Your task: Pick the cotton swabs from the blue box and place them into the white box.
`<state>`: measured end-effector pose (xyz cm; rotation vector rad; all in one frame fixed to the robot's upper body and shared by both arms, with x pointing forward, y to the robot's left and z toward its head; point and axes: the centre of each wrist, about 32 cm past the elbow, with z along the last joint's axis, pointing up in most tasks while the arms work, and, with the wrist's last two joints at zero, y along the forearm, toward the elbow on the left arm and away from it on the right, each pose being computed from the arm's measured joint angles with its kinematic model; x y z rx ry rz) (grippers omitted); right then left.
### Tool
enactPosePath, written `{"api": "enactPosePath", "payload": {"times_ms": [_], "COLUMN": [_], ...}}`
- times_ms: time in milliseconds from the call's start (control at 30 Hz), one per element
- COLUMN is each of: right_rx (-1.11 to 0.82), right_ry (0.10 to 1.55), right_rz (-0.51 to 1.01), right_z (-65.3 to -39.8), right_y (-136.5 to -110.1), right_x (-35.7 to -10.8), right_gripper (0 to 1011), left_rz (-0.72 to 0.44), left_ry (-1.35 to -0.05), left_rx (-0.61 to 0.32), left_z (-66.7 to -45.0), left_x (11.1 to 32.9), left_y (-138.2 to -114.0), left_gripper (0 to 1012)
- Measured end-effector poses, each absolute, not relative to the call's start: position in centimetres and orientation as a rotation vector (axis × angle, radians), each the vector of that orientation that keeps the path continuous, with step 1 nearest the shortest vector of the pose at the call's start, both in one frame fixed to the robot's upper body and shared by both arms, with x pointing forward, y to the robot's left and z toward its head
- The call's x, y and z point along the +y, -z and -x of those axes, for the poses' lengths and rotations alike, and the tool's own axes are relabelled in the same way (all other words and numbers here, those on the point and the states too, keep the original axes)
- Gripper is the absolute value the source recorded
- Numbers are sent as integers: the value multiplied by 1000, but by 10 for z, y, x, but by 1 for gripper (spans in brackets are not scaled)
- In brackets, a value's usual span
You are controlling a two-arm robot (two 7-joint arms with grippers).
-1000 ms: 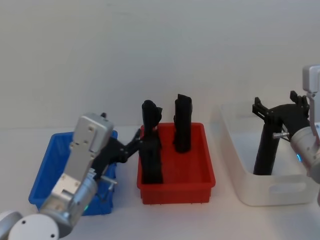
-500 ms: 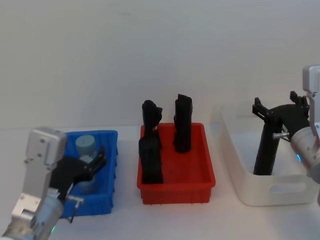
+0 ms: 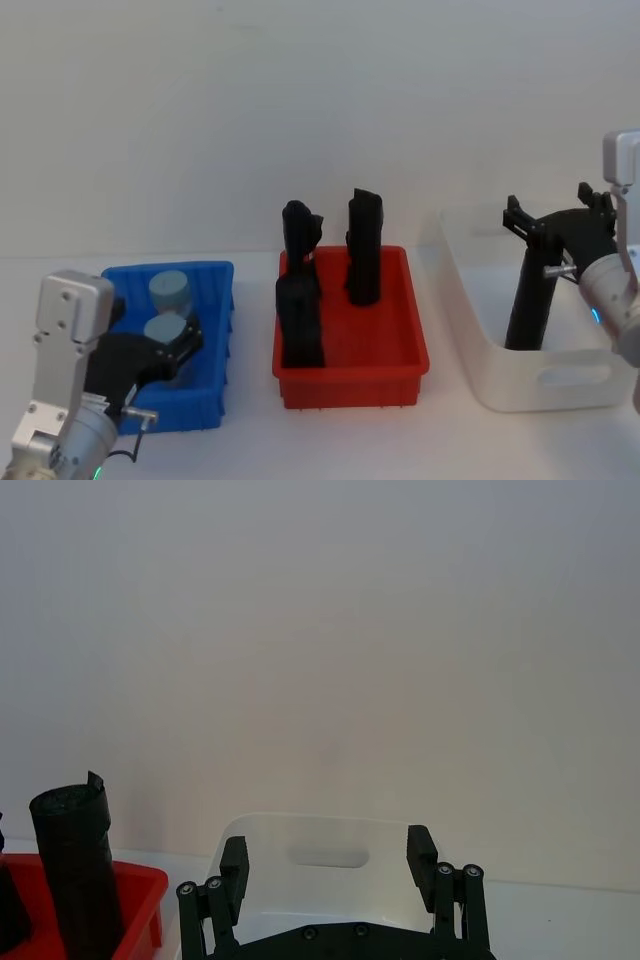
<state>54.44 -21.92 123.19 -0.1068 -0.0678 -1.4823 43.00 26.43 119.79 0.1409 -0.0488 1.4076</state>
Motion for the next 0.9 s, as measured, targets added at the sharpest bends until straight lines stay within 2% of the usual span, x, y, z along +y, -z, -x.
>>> {"api": "enactPosePath", "payload": {"times_ms": [500,900], "right_rx": [-68,-68], "right_ry": [1482,1482], "right_rz": [107,107], "right_z": [-544,-544], "right_y": [-1232,-1232], "right_x": [-219,-219], "right_gripper": [1001,1002], "left_rz": [-226,-298], "left_ry": [-1363,-1407], "left_rx": [-31,18], "left_z": [-469,-489], "left_x": [254,255], "left_y": [-1193,-1190], "left_gripper": [1004,1004]}}
